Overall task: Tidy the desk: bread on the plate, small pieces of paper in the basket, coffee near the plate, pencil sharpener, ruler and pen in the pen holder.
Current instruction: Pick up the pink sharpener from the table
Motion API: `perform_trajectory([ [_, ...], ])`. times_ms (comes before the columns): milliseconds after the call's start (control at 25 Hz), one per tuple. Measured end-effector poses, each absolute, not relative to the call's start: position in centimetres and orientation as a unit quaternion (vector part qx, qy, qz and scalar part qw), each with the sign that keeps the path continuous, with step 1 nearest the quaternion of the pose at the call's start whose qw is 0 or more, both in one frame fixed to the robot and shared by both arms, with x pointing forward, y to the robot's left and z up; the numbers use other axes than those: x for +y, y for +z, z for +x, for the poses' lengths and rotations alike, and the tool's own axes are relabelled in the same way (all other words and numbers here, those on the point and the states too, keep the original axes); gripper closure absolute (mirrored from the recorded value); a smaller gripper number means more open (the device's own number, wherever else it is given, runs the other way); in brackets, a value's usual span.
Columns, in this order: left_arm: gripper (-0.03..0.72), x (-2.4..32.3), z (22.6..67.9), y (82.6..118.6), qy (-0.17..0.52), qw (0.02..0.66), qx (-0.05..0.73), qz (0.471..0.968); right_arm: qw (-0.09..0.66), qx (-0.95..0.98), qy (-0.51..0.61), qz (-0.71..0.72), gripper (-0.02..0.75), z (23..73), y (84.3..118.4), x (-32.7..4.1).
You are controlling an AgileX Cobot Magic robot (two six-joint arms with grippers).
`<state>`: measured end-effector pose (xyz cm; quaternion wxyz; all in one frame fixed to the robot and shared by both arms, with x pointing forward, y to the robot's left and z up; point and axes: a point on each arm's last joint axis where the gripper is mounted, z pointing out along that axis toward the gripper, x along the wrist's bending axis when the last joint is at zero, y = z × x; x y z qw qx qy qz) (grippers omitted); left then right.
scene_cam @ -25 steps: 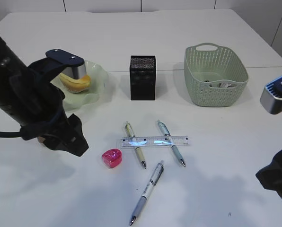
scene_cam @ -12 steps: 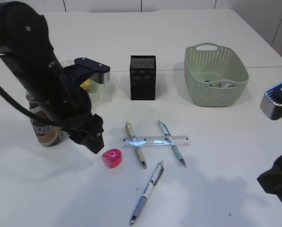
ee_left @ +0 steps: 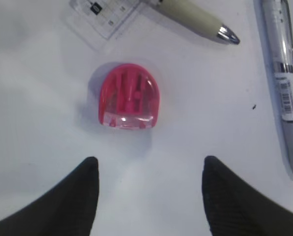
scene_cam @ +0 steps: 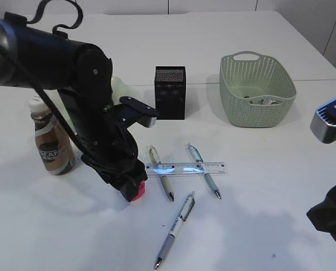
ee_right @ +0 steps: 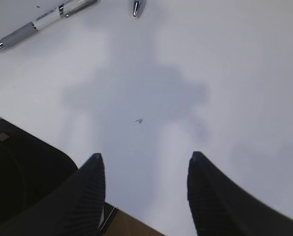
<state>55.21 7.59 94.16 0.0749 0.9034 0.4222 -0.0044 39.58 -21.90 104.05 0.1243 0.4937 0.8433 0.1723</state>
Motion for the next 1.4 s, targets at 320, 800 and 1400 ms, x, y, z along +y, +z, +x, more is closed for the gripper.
perform_trajectory([
  [320, 0.218, 7.1, 56.2, 92.7, 0.001, 0.06, 0.418, 0.906, 0.124, 0.843, 0.172, 0.494, 0.315, 39.6, 104.0, -21.9],
  [800, 0.218, 6.9, 57.1, 92.0, 0.02, 0.053, 0.407, 0.911, 0.124, 0.843, 0.172, 0.494, 0.323, 39.6, 104.0, -21.9],
  [1400, 0.218, 6.6, 57.6, 90.0, 0.015, 0.043, 0.407, 0.912, 0.124, 0.843, 0.172, 0.494, 0.326, 39.6, 104.0, -21.9],
])
